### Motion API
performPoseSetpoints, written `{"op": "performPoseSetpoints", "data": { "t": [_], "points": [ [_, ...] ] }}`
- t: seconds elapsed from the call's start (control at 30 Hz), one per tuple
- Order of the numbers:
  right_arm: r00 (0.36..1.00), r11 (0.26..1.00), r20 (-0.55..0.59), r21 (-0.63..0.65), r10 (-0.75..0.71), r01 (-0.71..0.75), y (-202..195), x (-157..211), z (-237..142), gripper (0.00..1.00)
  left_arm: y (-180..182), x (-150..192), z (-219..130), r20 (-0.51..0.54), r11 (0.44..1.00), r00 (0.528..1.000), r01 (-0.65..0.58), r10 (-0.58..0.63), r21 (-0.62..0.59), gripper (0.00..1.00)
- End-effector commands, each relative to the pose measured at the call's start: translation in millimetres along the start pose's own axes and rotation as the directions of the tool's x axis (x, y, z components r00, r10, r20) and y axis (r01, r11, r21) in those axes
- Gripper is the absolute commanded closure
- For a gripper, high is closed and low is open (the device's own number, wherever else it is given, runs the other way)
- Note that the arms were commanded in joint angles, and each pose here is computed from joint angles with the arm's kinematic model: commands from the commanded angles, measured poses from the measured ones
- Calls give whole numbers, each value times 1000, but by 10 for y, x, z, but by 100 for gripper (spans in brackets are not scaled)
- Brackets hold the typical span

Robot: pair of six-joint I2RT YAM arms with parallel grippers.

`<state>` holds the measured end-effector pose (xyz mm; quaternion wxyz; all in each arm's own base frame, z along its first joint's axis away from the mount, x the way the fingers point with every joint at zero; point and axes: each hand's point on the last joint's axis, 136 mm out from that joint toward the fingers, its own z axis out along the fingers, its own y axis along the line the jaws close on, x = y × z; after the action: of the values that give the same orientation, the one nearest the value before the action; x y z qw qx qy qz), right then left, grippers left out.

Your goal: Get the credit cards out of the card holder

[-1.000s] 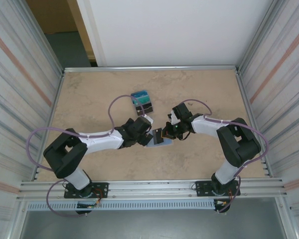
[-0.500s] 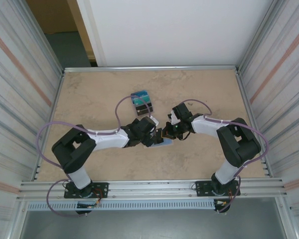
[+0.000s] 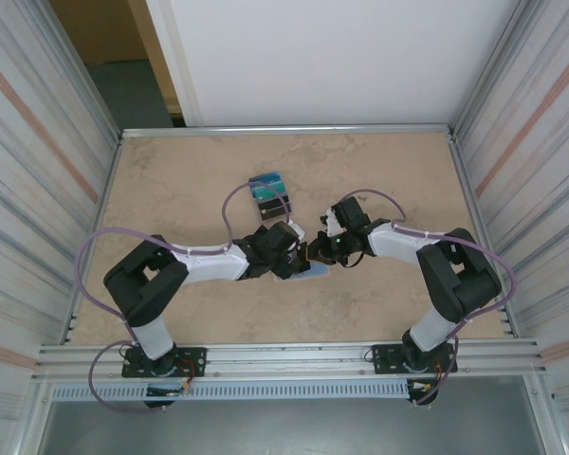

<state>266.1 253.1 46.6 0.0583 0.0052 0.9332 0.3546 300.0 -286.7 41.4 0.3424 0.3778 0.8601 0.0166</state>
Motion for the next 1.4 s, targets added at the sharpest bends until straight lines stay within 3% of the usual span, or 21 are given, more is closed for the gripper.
{"op": "performPoseSetpoints", "data": {
  "t": [0.0, 0.4, 0.57, 0.8, 1.1, 1.37],
  "points": [
    [1000, 999, 13, -34, 10, -10, 30, -31, 1, 87, -85, 186, 63, -71, 999, 997, -32, 34, 21, 1],
    [1000, 999, -4, -50, 5, -5, 72, -33, 155, 86, -87, 187, 54, -71, 999, 997, -22, 24, 24, 1],
    [1000, 1000, 11, 22, -1, 1, -36, -39, 135, 95, -71, 189, 27, -72, 999, 997, -30, 31, 20, 1],
    [998, 991, 48, 129, -43, 36, -121, -71, -55, 98, 64, 144, -85, -60, 998, 997, -48, 46, -34, 1],
    [984, 980, 97, 147, -147, 132, 17, -109, -316, 99, 287, -87, -430, 27, 995, 999, -18, 20, -98, 1],
    [915, 923, 132, 92, -382, 373, 443, -45, -564, 100, 612, -332, -928, 174, 987, 982, 93, -70, -130, 1]
  ]
}}
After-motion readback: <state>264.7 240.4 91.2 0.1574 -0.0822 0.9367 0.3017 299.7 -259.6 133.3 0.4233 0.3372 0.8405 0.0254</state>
